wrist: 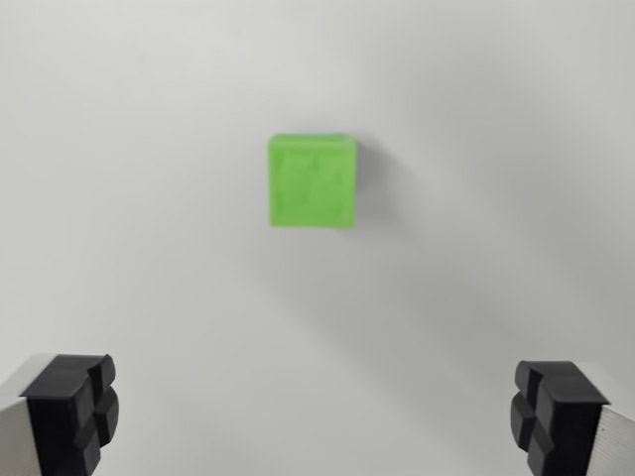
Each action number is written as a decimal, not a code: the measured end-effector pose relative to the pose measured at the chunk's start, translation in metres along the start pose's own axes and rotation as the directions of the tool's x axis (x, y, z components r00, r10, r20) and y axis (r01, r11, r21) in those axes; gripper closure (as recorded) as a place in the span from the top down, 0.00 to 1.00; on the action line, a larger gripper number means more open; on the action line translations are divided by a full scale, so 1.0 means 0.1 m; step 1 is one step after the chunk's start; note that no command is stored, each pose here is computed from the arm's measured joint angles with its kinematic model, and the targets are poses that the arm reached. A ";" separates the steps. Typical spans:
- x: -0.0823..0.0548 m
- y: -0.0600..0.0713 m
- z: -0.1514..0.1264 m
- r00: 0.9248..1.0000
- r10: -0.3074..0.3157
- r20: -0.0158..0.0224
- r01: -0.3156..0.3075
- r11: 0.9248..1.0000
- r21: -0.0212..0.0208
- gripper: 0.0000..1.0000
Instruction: Stack cube
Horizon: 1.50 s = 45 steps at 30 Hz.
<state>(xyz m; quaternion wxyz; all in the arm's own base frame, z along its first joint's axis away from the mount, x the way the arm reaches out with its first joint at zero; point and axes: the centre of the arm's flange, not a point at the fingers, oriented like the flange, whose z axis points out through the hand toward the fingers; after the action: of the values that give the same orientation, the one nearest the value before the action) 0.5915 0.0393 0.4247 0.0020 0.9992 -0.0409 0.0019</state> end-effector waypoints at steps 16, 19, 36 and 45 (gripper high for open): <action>0.01 0.00 -0.36 1.000 0.000 0.001 0.000 1.000 -0.001 1.00; 0.01 0.00 -0.41 1.000 0.000 0.000 0.000 1.000 0.000 1.00; 0.01 0.00 -0.42 1.000 0.000 0.001 0.000 1.000 -0.001 1.00; 0.01 0.00 -0.42 1.000 0.000 0.001 0.000 1.000 -0.001 1.00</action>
<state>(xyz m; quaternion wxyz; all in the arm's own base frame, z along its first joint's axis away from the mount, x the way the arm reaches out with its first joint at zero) 0.5921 0.0392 0.4665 0.0023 0.9992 -0.0409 0.0013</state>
